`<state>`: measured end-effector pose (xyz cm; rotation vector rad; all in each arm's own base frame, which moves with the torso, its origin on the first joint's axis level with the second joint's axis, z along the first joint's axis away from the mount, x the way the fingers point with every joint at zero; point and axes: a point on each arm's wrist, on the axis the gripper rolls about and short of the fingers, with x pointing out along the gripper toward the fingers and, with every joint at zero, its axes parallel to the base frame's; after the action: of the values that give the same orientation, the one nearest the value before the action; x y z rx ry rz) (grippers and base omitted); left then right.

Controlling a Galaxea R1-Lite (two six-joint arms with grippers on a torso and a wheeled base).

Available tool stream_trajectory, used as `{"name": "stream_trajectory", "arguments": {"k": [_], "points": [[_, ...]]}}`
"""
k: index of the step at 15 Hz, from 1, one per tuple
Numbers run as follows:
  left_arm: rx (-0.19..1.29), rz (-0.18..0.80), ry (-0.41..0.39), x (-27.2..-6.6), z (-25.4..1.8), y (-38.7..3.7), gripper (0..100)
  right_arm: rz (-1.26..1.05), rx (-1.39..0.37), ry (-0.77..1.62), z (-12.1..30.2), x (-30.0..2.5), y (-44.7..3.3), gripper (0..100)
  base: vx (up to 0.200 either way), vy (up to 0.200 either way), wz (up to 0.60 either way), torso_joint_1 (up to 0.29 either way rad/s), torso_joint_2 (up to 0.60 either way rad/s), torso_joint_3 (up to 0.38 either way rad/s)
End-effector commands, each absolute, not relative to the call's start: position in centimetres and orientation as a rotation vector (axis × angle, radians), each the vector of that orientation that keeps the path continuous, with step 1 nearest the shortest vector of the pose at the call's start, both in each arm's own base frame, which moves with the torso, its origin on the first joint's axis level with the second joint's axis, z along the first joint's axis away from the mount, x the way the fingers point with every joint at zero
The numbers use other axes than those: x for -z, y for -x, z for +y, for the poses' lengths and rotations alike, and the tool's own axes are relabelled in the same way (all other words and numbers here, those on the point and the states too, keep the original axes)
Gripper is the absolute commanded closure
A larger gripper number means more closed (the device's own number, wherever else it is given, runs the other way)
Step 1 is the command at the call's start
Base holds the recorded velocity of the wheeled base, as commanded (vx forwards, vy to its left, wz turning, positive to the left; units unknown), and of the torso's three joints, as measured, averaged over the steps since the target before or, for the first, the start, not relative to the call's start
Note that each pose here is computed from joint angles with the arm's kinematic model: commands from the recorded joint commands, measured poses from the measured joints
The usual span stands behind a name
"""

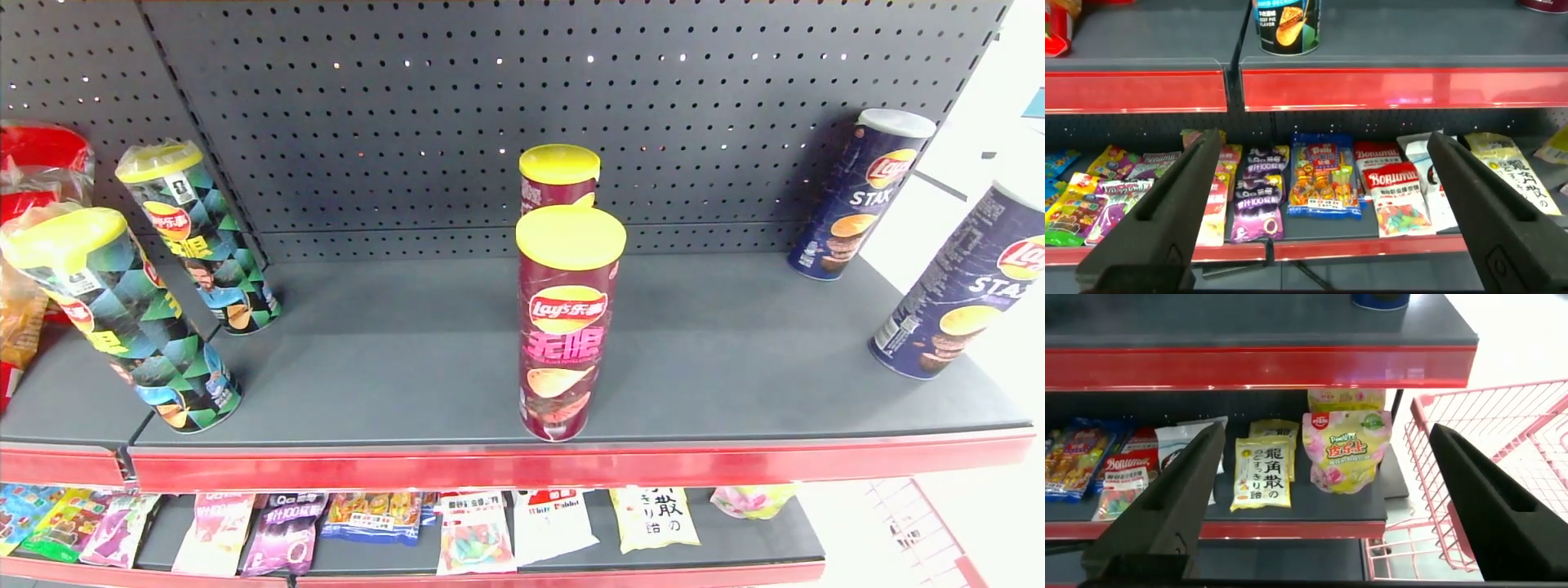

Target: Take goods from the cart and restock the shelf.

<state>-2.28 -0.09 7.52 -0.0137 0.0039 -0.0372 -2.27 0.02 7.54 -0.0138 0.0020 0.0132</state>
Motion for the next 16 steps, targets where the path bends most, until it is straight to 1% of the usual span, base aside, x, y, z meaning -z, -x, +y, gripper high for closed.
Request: {"name": "stream_trajectory", "arguments": {"k": [1, 4, 5, 6, 7, 8, 9, 10, 11, 13, 14, 15, 16], "points": [[0.037, 0.003, 0.014, -7.5, -0.1, 2.3, 0, -0.002, -0.014, 0.032, 0.0, -7.6, 2.3, 0, 0.0, 0.0, 0.0, 0.0, 0.0, 0.0], [0.037, 0.003, 0.014, -7.5, -0.1, 2.3, 0, -0.017, -0.011, 0.026, 0.0, -7.9, 2.3, 0, 0.0, 0.0, 0.0, 0.0, 0.0, 0.0], [0.037, 0.003, 0.014, -7.5, -0.1, 2.3, 0, -0.078, -0.048, -0.001, 0.0, -10.6, 2.8, 0, 0.0, 0.0, 0.0, 0.0, 0.0, 0.0], [0.037, 0.003, 0.014, -7.5, -0.1, 2.3, 0, -0.061, -0.087, -0.089, 0.0, -14.9, 2.3, 0, 0.0, 0.0, 0.0, 0.0, 0.0, 0.0], [0.037, 0.003, 0.014, -7.5, -0.1, 2.3, 0, -0.001, -0.111, -0.129, 0.1, -18.2, 0.6, 0, 0.0, 0.0, 0.0, 0.0, 0.0, 0.0], [0.037, 0.003, 0.014, -7.5, -0.1, 2.3, 0, 0.075, -0.131, -0.112, 0.2, -19.2, -1.3, 0, 0.0, 0.0, 0.0, 0.0, 0.0, 0.0], [0.037, 0.003, 0.014, -7.5, -0.1, 2.3, 0, 0.204, -0.156, -0.106, 0.5, -19.0, -3.8, 0, 0.0, 0.0, 0.0, 0.0, 0.0, 0.0], [0.037, 0.003, 0.014, -7.5, -0.1, 2.3, 0, 0.285, -0.177, -0.093, 0.8, -18.9, -5.7, 0, 0.0, 0.0, 0.0, 0.0, 0.0, 0.0], [0.037, 0.003, 0.014, -7.5, -0.1, 2.3, 0, 0.382, -0.206, -0.085, 1.5, -19.5, -9.5, 0, 0.0, 0.0, 0.0, 0.0, 0.0, 0.0], [0.037, 0.003, 0.014, -7.5, -0.1, 2.3, 0, 0.397, -0.205, -0.069, 2.7, -21.1, -15.1, 0, 0.0, 0.0, 0.0, 0.0, 0.0, 0.0], [0.037, 0.003, 0.014, -7.5, -0.1, 2.3, 0, 0.426, -0.219, -0.044, 3.9, -21.2, -17.3, 0, 0.0, 0.0, 0.0, 0.0, 0.0, 0.0], [0.037, 0.003, 0.014, -7.5, -0.1, 2.3, 0, 0.461, -0.211, -0.017, 4.9, -20.6, -18.5, 0, 0.0, 0.0, 0.0, 0.0, 0.0, 0.0], [0.037, 0.003, 0.014, -7.5, -0.1, 2.3, 0, 0.461, -0.211, -0.017, 4.9, -20.6, -18.5, 0, 0.0, 0.0, 0.0, 0.0, 0.0, 0.0]]}}
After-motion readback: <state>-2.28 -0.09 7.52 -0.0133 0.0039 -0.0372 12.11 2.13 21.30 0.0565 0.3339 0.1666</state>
